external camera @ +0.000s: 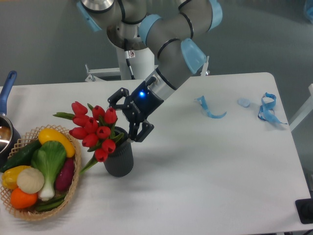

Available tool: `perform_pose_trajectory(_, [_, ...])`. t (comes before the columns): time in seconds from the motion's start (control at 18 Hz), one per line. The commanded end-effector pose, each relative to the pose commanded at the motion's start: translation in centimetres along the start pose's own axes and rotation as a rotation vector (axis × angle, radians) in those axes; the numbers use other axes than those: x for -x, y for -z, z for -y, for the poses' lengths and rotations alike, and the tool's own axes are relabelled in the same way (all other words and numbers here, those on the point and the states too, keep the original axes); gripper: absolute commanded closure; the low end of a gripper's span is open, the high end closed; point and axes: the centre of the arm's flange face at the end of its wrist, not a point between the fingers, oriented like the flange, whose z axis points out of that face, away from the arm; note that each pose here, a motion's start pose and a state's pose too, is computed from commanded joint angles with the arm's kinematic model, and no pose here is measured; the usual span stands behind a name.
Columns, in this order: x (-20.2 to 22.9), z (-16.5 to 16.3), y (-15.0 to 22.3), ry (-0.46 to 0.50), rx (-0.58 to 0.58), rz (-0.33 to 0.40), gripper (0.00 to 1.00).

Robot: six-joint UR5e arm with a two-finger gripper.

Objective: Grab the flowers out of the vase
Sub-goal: 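Lower the gripper around the tulip stems just above the vase rim, then close the gripper on the tulip stems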

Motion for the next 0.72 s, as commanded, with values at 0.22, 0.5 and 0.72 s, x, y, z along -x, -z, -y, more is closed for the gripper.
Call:
perform_pose_trajectory(0.22, [0.27,0.37,-0.89,-0.002,0.002,-0.014,0.01])
perform_pose_trajectory(0.5, [0.35,0.37,-0.79,0.01,0.003,-0.012,0.45])
perform_pose_trajectory(0.72, [0.64,0.6,-0.55,0.004,0.003,-0.006,0.57])
